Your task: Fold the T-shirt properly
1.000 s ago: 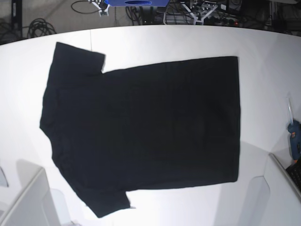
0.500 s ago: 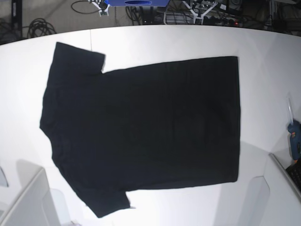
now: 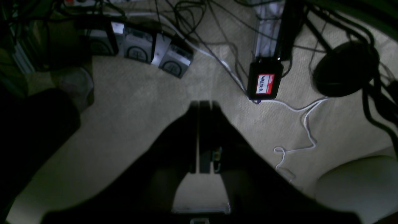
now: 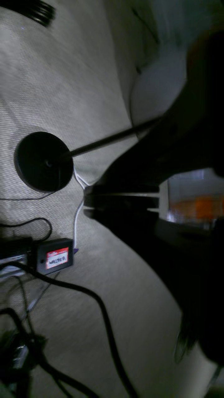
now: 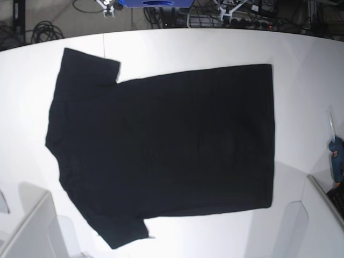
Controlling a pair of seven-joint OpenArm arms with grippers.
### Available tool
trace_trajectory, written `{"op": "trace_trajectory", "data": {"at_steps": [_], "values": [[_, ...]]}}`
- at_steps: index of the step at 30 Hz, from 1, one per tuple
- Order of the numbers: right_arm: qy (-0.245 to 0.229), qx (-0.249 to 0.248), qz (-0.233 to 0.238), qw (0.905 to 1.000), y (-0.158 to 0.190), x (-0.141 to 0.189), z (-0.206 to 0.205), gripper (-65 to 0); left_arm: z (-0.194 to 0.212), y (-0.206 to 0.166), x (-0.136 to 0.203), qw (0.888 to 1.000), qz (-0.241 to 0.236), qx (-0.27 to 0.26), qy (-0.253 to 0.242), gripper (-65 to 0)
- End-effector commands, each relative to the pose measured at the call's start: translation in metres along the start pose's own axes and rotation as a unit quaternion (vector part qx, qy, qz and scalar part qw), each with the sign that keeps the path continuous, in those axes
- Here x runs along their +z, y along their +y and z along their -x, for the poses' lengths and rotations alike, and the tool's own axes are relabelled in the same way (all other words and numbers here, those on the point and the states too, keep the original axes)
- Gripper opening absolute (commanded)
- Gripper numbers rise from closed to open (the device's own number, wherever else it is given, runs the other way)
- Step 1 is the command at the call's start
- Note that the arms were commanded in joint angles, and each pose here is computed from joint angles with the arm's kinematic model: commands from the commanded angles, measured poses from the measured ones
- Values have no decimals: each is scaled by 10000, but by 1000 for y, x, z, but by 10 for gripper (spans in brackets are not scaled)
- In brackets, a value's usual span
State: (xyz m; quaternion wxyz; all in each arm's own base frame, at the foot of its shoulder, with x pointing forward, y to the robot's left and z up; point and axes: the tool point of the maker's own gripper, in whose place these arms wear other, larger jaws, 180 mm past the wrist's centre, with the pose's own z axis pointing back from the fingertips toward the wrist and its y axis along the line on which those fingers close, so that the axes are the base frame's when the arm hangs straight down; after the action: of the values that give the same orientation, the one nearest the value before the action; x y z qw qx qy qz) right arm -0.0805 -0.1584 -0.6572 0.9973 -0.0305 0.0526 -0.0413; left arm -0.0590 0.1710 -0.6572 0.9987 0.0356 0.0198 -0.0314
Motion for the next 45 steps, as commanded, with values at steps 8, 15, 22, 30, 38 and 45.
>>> {"op": "trace_trajectory", "data": {"at_steps": [8,15,22,30,38,45], "values": [[-126,-401,408,9983,-46,29,26,-650,20,48,26,9975,-386,-241,-535,-650],[-542,-792,789,9923,-82,70,11,-650,8,71,81,9879,-465,-478,-1401,-650],[-1203,-1116,1082,9805,-102,124,-18,-650,-14,92,162,9751,101,302,-2196,-650],[-2418,-1318,1471,9500,-123,217,-80,-650,-50,74,230,9553,431,-230,-2914,-650],[-3680,-1332,1483,9082,-124,282,-159,-650,-100,89,279,9254,118,-100,-3787,-650],[-4414,-2024,176,8740,-106,302,-209,-504,-134,138,301,8988,-110,816,-4307,-650]]}}
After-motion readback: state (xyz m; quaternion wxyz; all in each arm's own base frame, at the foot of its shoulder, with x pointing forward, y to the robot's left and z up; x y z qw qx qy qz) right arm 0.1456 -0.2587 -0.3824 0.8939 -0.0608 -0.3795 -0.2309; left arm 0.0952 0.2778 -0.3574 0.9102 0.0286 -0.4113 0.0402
